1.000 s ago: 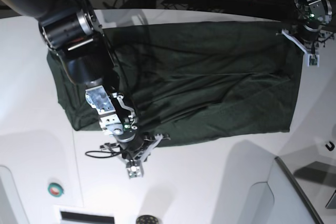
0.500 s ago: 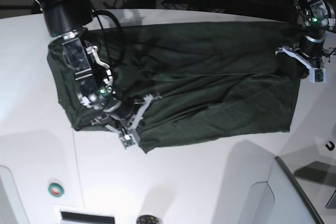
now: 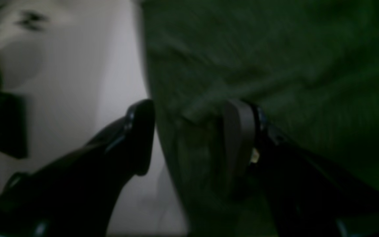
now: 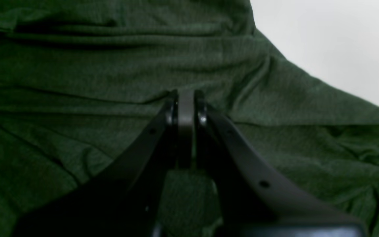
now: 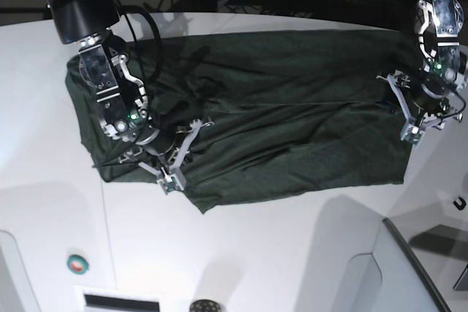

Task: Layout the t-shirt on the table in an organized manner, then fold the t-shirt properly
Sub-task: 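Lower the left gripper onto the shirt side and grasp the fabric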

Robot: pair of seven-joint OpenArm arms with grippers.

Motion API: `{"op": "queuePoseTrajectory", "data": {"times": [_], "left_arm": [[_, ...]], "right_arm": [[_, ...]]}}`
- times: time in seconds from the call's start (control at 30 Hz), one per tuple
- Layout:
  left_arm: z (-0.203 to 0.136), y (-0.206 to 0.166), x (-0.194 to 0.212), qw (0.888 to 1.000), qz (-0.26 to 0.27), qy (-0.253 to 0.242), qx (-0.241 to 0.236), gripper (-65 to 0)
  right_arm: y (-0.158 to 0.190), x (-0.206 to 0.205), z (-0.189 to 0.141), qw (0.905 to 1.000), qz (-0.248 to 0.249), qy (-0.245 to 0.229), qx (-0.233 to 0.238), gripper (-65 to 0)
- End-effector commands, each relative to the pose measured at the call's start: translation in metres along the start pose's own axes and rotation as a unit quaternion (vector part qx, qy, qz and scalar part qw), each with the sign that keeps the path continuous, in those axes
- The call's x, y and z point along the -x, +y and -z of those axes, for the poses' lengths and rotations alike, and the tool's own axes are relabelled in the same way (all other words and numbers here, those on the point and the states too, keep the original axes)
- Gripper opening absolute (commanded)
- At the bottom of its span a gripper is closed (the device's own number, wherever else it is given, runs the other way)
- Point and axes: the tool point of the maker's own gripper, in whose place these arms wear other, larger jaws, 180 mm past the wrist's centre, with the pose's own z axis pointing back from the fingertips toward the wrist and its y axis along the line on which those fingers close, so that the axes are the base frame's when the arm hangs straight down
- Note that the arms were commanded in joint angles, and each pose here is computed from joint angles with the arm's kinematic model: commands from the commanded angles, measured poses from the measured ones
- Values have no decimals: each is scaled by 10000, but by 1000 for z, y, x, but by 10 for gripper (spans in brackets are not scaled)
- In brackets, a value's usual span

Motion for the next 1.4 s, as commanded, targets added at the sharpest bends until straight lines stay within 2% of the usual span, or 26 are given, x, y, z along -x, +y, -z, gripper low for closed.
{"op": "queuePoseTrajectory", "data": {"times": [0.0,0.1,0.23,0.33,0.47,0.67,1.07,1.37], "left_arm": [[-4,18,-17,9994,300,-100,-160,-319],[-2,11,-19,9934,1117,191,187,-319],[7,8,-13,9865,1503,400,507,-319],[12,-10,-10,9751,1959,513,899,-323],[22,-16,12,9624,2382,950,900,-324],[33,-13,18,9608,2357,1173,868,-331],[39,2,-1,9662,2232,1062,729,-331],[46,-8,-9,9690,2098,1015,815,-332]], "right_arm": [[-2,-19,-2,9996,-15,-282,9,-642],[-1,-16,-2,9997,-7,-253,3,-642],[3,-12,-2,9997,25,-222,-26,-642],[2,-11,-2,9998,35,-215,-14,-642],[3,-8,-3,9998,46,-180,-22,-642],[3,-7,-3,9998,49,-173,-23,-642],[3,-7,-3,9998,45,-170,-18,-642],[3,-8,-3,9998,46,-180,-22,-642]]}}
